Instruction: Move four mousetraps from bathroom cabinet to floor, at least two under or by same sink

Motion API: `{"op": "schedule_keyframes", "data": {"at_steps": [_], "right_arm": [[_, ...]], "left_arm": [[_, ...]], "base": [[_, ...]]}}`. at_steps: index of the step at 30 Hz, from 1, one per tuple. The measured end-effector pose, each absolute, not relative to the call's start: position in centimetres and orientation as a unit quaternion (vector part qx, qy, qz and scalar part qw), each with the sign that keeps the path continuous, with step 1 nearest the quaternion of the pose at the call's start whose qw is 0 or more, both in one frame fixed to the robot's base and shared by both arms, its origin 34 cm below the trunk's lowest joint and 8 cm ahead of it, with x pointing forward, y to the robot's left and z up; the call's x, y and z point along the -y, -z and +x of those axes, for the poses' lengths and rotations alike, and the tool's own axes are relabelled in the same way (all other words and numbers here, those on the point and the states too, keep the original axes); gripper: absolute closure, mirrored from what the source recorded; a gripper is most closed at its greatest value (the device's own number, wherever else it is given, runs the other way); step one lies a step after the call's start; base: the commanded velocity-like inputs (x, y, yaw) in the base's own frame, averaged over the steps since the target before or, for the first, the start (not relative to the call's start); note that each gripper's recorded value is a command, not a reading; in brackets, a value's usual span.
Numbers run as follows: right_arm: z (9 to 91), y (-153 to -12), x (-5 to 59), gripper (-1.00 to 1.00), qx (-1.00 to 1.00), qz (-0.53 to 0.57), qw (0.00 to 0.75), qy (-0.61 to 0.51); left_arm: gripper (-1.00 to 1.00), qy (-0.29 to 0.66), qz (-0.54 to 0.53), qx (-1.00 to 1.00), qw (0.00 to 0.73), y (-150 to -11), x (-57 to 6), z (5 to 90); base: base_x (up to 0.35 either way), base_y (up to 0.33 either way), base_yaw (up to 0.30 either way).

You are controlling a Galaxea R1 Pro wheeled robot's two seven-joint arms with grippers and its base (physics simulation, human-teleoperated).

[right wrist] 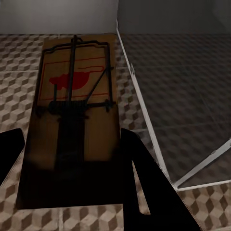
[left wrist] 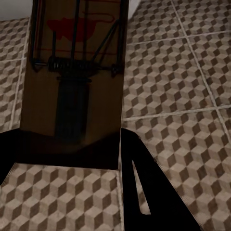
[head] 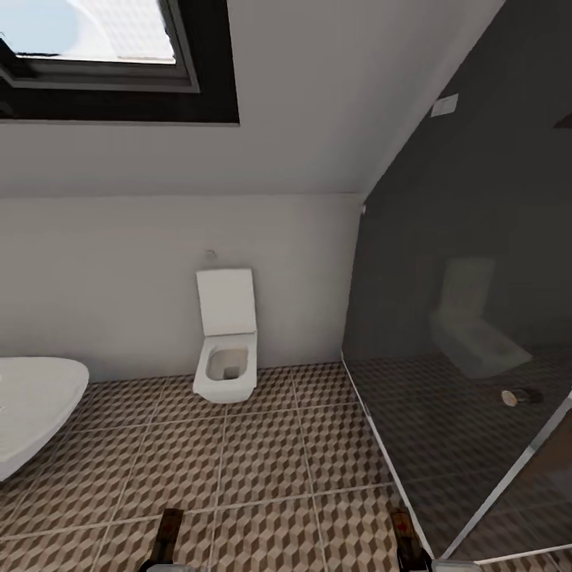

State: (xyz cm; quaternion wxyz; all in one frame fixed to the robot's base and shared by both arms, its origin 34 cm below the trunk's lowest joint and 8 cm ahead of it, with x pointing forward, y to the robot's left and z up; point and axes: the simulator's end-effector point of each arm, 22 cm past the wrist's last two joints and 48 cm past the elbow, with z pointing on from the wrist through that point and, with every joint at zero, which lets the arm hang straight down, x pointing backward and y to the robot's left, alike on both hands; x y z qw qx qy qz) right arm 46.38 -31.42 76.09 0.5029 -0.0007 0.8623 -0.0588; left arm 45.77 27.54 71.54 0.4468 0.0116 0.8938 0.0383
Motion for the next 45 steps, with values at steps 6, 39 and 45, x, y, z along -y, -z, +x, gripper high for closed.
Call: {"op": "schedule_keyframes", "data": {"at_steps": [6,39,45], "right_arm": [[46.40,-76.12,31.42,1.00,-0.862,-0.001,0.503,0.059],[46.37,-76.14,31.37,1.00,-0.862,-0.001,0.504,0.059],[46.38,-76.14,31.36,1.00,-0.862,-0.002,0.504,0.058]], "left_arm": [[1.00,-0.038,0.012,-0.894,0.447,-71.54,-27.54,45.76],[1.00,-0.038,0.012,-0.894,0.447,-71.55,-27.54,45.75],[1.00,-0.038,0.012,-0.894,0.447,-71.55,-27.52,45.75]], "base": [[0.101,0.164,0.012],[0.193,0.004,0.135],[0.329,0.044,0.000]]}}
